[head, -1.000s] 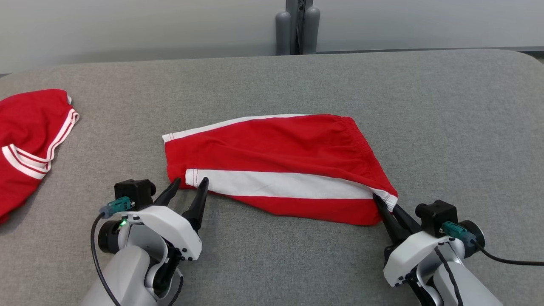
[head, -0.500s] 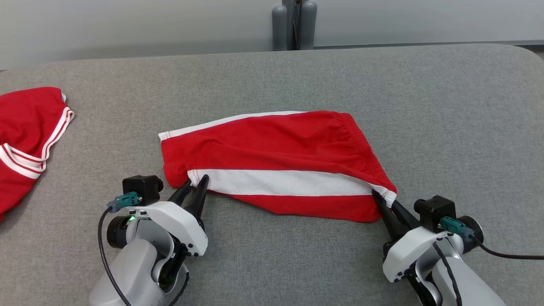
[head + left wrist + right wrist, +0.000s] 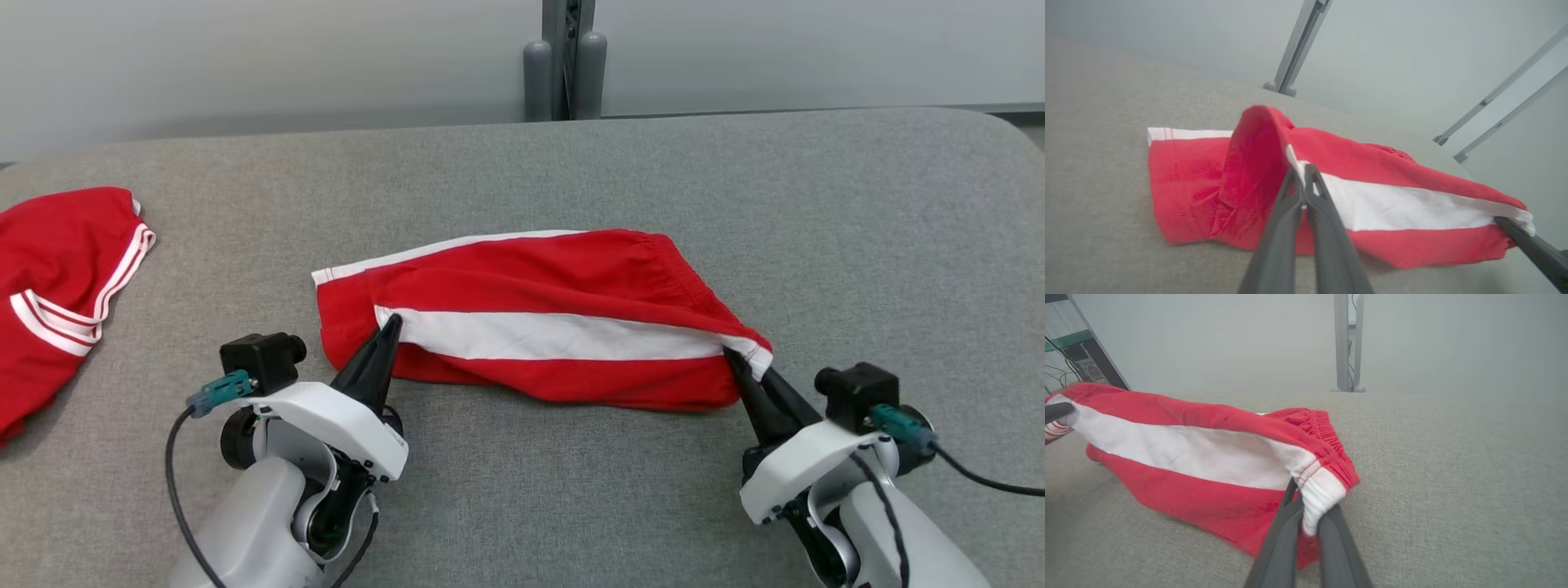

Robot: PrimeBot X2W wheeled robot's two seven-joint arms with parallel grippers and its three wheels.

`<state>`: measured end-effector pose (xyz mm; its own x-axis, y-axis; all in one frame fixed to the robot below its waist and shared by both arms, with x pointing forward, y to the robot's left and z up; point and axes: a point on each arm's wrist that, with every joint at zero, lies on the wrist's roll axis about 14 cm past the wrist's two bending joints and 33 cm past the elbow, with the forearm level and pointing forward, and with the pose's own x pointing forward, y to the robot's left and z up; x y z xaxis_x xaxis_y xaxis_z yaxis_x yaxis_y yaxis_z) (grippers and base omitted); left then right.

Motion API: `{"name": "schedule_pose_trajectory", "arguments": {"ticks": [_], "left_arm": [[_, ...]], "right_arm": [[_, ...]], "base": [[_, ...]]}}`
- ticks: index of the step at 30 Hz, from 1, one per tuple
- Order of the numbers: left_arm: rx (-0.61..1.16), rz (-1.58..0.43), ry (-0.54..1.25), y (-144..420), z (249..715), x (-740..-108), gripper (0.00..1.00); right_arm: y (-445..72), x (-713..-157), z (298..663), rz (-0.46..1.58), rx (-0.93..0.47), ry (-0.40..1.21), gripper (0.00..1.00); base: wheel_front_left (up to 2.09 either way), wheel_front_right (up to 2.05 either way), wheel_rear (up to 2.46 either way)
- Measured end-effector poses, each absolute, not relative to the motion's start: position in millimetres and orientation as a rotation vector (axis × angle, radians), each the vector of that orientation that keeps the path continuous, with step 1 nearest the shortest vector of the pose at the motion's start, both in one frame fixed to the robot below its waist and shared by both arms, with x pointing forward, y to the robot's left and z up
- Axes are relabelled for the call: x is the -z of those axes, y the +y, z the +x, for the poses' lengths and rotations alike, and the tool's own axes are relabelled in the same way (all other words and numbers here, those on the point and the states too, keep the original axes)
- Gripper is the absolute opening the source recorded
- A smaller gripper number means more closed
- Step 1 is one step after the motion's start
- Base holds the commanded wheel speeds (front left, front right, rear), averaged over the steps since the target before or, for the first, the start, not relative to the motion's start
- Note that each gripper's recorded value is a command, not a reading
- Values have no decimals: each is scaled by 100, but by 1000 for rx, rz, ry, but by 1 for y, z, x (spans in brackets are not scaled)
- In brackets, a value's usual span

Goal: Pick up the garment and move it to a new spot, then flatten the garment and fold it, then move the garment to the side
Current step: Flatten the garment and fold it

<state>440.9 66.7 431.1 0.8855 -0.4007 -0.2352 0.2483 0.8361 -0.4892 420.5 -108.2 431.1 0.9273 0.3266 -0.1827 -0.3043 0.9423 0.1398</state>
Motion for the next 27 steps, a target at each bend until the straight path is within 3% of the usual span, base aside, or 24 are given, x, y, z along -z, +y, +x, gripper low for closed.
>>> {"name": "schedule_pose_trajectory", "arguments": {"ticks": [9, 15, 22, 27], "left_arm": [[410, -658, 101, 75, 446, -523, 0], [467, -687, 54, 76, 464, -571, 0], [440, -603, -20, 87, 536, -628, 0], [428, -522, -149, 87, 589, -676, 0]], "right_arm": [[-125, -507, 437, 185, -328, 41, 0], [-116, -556, 459, 144, -408, -4, 0], [-97, -610, 525, 110, -457, -41, 0], [-103, -662, 584, 61, -421, -164, 0]], "base": [[0, 0, 0], [0, 0, 0], [0, 0, 0], [0, 0, 0]]}}
